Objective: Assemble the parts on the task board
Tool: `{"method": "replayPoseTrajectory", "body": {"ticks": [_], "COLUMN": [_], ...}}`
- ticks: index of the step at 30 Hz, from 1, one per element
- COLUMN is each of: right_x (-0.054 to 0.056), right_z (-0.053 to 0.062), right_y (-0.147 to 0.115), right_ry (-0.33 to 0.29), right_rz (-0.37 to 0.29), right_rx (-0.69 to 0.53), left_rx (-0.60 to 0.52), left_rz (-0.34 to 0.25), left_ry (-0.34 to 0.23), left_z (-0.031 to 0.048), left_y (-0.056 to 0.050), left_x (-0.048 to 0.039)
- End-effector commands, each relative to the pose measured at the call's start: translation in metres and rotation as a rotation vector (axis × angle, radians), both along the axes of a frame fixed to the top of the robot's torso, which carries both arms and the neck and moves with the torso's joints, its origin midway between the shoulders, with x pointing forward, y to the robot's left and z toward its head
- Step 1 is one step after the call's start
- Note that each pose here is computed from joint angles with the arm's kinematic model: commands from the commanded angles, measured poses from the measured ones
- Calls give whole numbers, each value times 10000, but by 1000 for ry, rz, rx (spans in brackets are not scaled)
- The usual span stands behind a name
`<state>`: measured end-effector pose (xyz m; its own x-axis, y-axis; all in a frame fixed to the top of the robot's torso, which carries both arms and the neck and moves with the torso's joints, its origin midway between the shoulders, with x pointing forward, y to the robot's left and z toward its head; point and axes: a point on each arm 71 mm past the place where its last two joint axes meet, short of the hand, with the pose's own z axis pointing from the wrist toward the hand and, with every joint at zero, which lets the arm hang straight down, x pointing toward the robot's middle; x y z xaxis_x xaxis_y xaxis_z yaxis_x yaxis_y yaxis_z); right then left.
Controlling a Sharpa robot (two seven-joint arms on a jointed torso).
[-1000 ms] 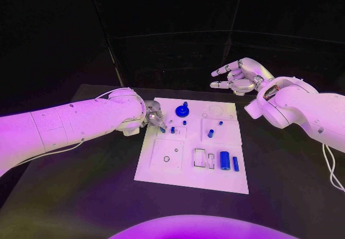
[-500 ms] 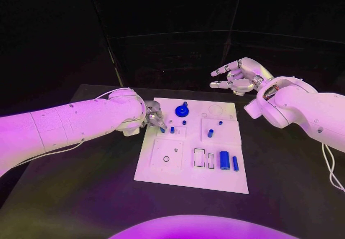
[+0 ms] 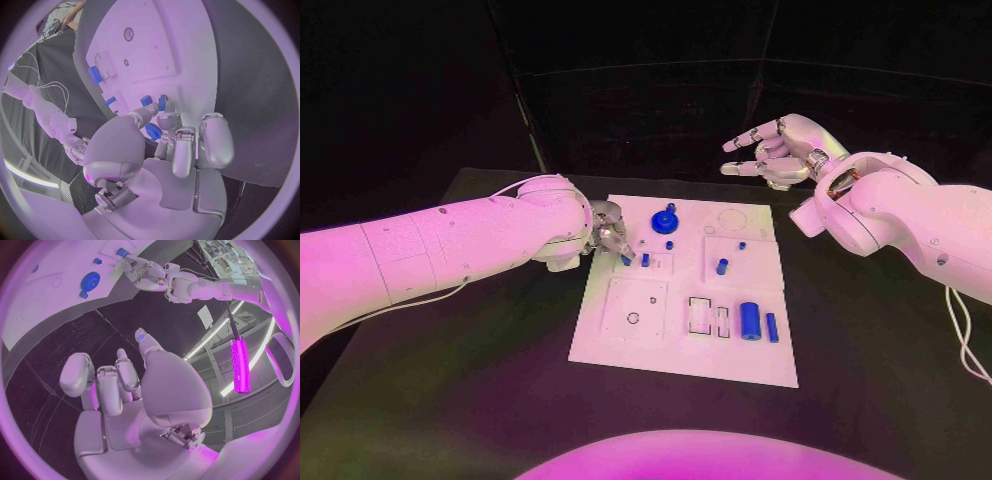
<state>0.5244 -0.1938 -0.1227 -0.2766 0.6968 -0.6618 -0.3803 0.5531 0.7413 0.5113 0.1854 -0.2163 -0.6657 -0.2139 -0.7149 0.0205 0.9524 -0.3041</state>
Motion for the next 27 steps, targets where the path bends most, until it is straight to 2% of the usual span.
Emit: {"method": "replayPoseTrajectory", "body": {"ticks": [1, 27], "right_x": [-2, 2], "right_z": [14, 13], "right_y": [6, 10], "right_ry": [-4, -4], "right_rz": [8, 8], "right_rx": [4, 4], "left_rx": [16, 22], "left_rz": [-17, -20], "left_ry": [21, 28], "left_z": [-17, -20], "left_y": [-8, 5], "left_x": [-13, -11]}}
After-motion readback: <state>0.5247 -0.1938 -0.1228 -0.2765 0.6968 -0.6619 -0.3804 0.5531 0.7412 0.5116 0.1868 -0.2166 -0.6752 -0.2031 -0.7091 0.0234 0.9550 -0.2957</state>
